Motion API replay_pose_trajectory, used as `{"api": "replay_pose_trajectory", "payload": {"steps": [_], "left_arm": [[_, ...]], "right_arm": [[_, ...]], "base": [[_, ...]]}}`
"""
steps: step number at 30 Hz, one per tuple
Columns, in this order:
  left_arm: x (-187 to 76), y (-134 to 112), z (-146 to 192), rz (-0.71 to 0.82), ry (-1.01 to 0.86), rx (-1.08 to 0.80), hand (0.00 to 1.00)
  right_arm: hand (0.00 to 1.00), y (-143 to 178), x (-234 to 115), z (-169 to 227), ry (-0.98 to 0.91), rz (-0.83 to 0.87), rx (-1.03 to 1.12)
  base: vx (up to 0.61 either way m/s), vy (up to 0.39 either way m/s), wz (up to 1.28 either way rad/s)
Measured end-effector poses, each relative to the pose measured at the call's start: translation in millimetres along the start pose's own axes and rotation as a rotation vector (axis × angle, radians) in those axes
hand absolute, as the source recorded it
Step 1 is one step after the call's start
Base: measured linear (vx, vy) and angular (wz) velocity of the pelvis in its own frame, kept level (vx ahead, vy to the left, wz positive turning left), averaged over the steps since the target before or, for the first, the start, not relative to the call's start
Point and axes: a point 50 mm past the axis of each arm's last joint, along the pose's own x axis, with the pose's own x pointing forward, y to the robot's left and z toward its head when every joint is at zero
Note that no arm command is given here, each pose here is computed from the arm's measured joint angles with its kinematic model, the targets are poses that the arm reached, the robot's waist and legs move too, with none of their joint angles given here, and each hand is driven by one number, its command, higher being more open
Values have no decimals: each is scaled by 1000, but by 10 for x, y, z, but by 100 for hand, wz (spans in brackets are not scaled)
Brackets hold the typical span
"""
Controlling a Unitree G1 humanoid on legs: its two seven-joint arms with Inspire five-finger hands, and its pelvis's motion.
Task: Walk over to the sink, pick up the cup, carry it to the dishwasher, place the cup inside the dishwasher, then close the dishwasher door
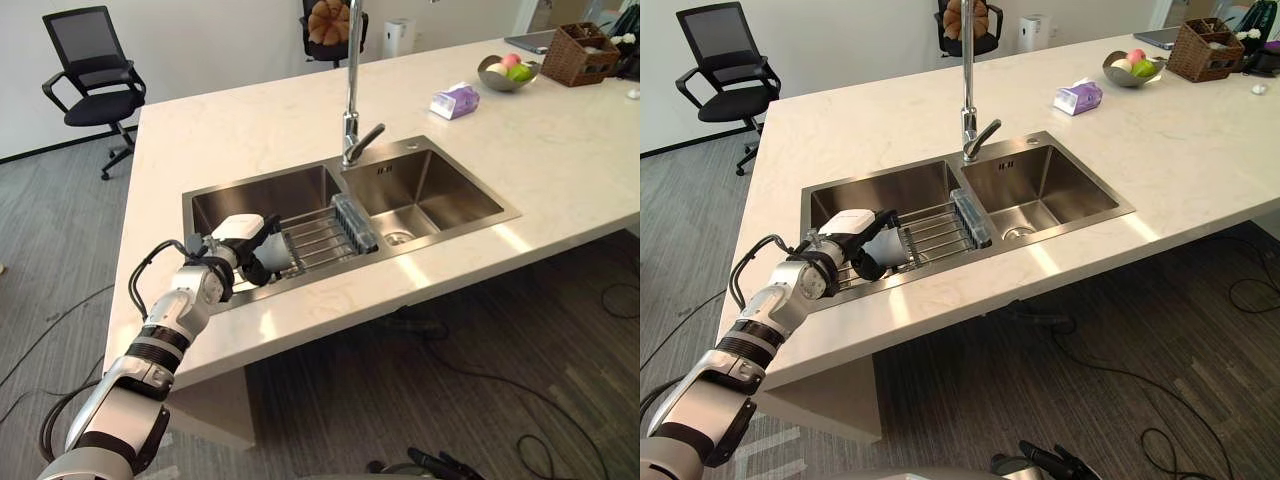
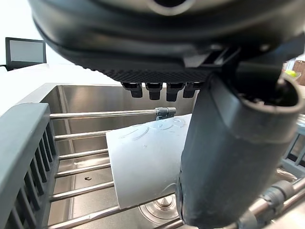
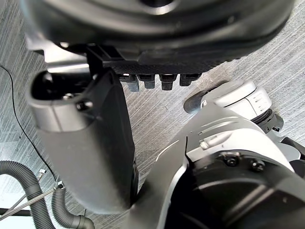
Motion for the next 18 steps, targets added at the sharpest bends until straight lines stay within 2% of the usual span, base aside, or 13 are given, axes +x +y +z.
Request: {"api": "replay_pose_trajectory", "payload": {"steps": [3,9,10,18], "left_arm": [[-1,-93,-78,-77,35,39,100],[-15,-85,-137,-120,57,-10,100],[-22,-77,-185,-128,80,-44,0],[-68,-75,-400,-110,151,-183,0]], "right_arm": [[100,13,1,6,0,15,-3],[100,6,-6,-20,8,20,26],[100,8,-6,-23,9,21,30],[100,4,-8,-33,14,20,39]], "base": [[-3,-48,-11],[-35,-47,-3],[-48,-47,-3],[-44,-48,0]]}}
